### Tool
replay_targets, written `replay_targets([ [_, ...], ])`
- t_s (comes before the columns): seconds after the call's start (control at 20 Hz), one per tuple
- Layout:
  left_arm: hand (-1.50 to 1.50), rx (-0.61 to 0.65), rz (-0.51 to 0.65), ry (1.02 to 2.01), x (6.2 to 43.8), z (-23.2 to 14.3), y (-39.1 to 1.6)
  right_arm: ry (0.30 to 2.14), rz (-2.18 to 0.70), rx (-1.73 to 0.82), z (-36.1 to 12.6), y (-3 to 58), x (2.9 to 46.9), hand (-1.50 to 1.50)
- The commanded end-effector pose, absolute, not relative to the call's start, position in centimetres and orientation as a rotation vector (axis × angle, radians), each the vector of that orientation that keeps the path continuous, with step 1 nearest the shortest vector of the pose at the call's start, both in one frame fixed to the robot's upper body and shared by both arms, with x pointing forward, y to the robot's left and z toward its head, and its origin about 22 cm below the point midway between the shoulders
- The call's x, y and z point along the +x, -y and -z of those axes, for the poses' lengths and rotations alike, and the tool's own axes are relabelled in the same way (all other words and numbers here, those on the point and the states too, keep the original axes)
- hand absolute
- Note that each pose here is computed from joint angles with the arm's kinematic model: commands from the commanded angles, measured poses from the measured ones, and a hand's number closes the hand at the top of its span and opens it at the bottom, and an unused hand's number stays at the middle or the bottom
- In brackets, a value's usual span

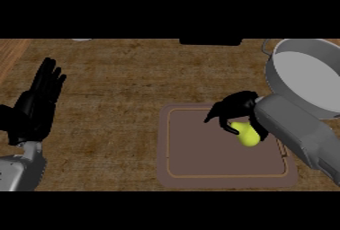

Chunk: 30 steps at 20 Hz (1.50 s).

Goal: Pick the pear from the tray and place it in the pot

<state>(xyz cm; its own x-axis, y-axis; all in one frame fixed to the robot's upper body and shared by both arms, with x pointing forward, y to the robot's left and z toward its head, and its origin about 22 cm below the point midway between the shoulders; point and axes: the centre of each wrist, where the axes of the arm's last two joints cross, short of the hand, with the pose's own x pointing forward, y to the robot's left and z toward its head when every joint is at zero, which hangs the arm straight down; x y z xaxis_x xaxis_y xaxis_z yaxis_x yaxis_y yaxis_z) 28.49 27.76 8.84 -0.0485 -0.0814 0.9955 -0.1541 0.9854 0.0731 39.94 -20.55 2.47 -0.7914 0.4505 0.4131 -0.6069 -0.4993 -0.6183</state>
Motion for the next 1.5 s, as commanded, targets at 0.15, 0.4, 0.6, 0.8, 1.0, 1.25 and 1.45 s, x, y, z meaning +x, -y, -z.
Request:
replay_targets([
  [0.15,0.00,0.277,-0.137,1.573,27.7,-7.6,-30.7,1.234,-1.975,0.061,1.4,26.4,35.3,1.50],
  [0.4,0.00,0.289,-0.155,1.567,27.3,-7.8,-30.4,1.367,-1.848,-0.070,0.6,30.6,31.9,1.50],
  [0.6,0.00,0.302,-0.146,1.569,26.1,-6.5,-30.8,1.510,-1.718,-0.105,-1.6,32.4,29.3,1.50],
  [0.8,0.00,0.320,-0.163,1.553,25.8,-6.8,-32.2,1.760,-1.377,-0.232,-4.7,34.0,29.3,1.50],
  [1.0,0.00,0.298,-0.162,1.562,26.5,-8.1,-31.1,1.885,-1.146,-0.353,-9.1,35.5,29.1,1.50],
  [1.25,0.00,0.274,-0.120,1.587,25.8,-7.7,-30.2,1.975,-0.914,-0.471,-14.2,37.8,27.5,1.50],
  [1.45,0.00,0.241,-0.104,1.609,27.1,-7.9,-29.1,1.949,-0.798,-0.602,-16.7,41.5,26.3,1.50],
])
